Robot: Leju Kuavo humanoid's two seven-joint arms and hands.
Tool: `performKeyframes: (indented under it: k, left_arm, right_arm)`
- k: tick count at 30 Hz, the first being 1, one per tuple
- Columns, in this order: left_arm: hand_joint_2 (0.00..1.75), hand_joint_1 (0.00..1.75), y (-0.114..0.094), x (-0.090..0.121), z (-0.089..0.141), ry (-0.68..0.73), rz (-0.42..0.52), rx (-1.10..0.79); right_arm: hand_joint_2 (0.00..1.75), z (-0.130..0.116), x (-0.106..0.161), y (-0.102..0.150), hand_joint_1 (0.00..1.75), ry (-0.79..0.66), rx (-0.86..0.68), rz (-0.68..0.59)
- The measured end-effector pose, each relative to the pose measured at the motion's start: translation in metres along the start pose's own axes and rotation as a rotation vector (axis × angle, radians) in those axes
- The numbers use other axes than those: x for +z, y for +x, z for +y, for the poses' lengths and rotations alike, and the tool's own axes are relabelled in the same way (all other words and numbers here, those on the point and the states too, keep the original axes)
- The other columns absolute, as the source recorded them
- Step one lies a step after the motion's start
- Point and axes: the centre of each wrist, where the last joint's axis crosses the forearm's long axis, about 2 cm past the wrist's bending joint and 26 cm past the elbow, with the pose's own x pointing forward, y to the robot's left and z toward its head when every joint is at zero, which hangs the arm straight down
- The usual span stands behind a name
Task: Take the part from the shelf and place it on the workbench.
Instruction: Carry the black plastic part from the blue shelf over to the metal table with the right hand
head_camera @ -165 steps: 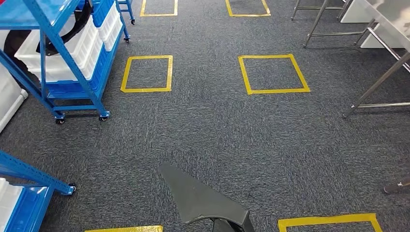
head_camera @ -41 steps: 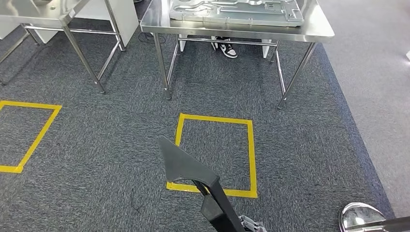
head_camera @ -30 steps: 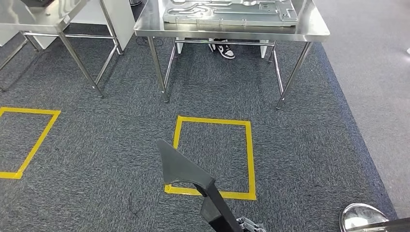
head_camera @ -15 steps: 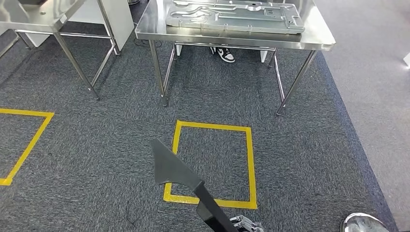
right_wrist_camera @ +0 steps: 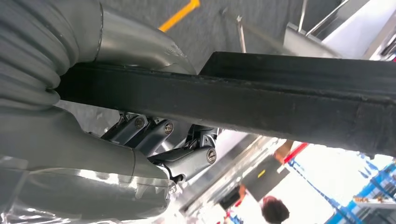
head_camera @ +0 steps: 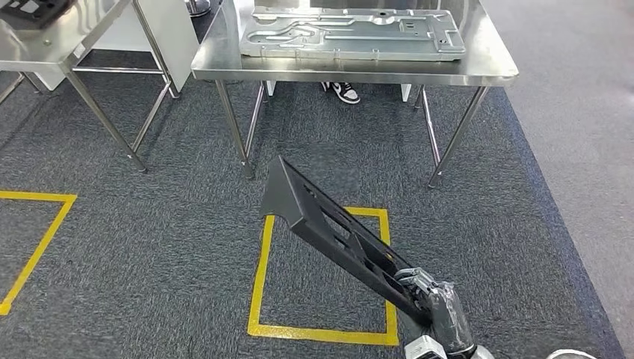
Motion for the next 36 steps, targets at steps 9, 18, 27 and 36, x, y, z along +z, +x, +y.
performKeyframes:
  k: [9,18,27,36]
  left_arm:
    - [0.0,0.0,0.006,-0.001,0.002,-0.032,-0.017,-0.039]
    - [0.0,0.0,0.012,-0.001,-0.001,-0.074,-0.023,-0.118]
    - [0.0,0.0,0.022,-0.003,0.008,-0.086,-0.047,-0.197]
    - [0.0,0.0,0.028,-0.004,0.014,-0.084,-0.057,-0.246]
  right_arm:
    - [1.75,-0.019,-0.028,-0.013,1.75,-0.094,-0.001,0.011]
    - [1.75,-0.008,-0.058,-0.037,1.75,-0.129,0.053,0.161]
    - [1.75,0.0,-0.114,-0.053,1.75,-0.02,0.258,0.219]
    - [1.75,0.015,-0.157,-0.051,1.75,0.134,0.413,0.164]
